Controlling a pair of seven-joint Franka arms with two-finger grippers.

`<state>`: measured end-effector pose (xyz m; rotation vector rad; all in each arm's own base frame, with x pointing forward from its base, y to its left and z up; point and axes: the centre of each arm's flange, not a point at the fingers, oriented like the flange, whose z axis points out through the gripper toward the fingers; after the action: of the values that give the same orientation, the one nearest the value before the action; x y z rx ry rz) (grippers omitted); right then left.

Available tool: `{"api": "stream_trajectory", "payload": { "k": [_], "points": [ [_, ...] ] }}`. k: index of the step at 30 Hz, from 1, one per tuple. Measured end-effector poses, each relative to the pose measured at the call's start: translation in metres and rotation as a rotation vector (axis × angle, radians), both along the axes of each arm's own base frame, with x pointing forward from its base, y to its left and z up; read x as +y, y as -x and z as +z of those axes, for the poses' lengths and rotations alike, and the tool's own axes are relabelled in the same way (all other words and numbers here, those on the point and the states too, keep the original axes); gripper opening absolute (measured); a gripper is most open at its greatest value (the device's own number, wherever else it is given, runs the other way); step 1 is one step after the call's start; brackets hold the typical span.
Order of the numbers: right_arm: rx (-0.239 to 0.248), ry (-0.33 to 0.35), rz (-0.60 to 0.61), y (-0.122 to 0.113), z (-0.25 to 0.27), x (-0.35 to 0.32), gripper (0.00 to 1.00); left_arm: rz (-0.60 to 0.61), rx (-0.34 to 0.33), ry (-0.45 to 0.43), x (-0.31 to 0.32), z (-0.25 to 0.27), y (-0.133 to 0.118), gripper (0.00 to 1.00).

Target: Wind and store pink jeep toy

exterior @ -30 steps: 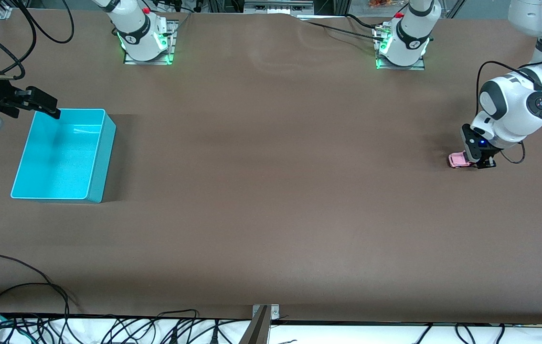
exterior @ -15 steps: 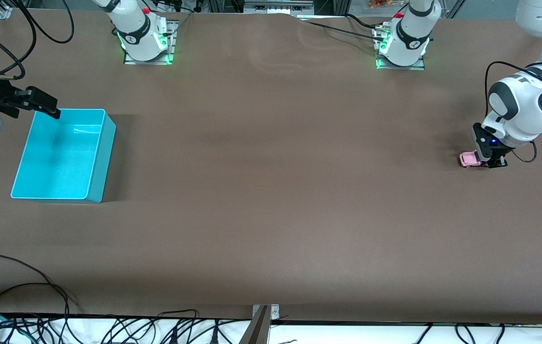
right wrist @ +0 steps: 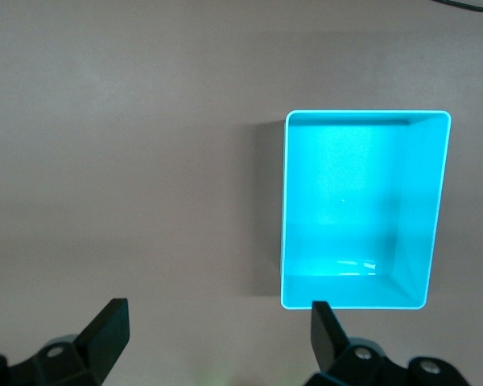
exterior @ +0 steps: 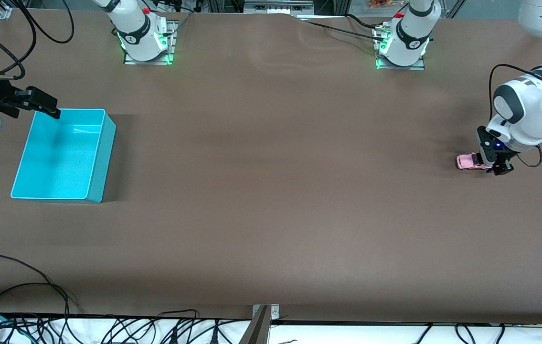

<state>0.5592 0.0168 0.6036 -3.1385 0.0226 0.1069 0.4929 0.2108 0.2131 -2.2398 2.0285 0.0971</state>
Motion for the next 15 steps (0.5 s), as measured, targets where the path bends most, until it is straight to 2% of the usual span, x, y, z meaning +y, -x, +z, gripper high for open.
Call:
{"api": "stream_trajectory", "payload": {
  "k": [3, 15],
  "points": [
    [0.0, 0.0, 0.0, 0.0, 0.0, 0.0, 1.0, -0.002, -0.001, 0.0, 0.0001, 0.0035, -0.0042, 1.0],
    [0.0, 0.0, 0.0, 0.0, 0.0, 0.0, 1.0, -0.004, 0.004, 0.003, -0.0015, 0.0036, -0.005, 1.0]
  ]
}}
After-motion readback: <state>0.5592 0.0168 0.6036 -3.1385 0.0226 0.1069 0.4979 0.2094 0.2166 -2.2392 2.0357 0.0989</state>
